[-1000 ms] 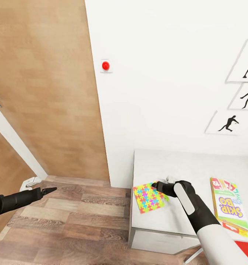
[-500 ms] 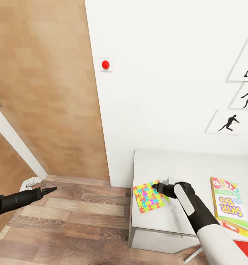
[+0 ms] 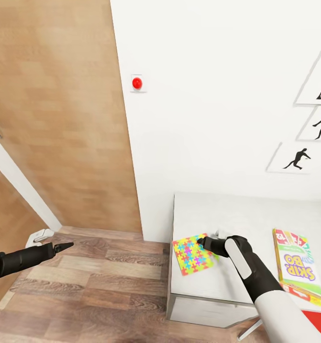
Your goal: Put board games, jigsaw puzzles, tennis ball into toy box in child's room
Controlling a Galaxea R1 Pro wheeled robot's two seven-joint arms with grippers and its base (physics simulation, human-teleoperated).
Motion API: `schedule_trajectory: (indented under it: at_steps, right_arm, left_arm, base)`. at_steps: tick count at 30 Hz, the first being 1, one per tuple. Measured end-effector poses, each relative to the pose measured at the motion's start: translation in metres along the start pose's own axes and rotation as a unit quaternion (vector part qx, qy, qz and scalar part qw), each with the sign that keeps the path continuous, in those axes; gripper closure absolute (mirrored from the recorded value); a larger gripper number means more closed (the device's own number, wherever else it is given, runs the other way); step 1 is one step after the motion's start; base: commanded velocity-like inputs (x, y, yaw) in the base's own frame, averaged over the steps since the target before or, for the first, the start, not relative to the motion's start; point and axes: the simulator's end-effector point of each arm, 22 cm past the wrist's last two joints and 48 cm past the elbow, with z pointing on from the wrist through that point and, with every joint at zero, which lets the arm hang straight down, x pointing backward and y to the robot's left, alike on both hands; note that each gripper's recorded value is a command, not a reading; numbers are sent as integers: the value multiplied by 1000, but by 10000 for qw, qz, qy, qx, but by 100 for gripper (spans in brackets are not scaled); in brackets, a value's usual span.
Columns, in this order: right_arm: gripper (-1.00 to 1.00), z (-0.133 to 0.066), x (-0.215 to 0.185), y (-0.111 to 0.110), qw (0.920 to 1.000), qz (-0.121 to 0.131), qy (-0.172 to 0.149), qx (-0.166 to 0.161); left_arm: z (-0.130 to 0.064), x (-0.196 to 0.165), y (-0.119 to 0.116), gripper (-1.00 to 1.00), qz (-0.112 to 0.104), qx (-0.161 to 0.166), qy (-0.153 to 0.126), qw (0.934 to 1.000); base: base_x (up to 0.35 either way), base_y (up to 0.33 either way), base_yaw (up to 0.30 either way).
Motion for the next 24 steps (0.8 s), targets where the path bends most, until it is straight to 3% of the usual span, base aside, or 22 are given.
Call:
schedule_trajectory:
  at_steps: [24]
  right_arm:
    - [-100,0,0,0,10000,8,4,-1]
  left_arm:
    - [0,0,0,-100,-1,0,1,10000]
  base:
    - [0,90,0]
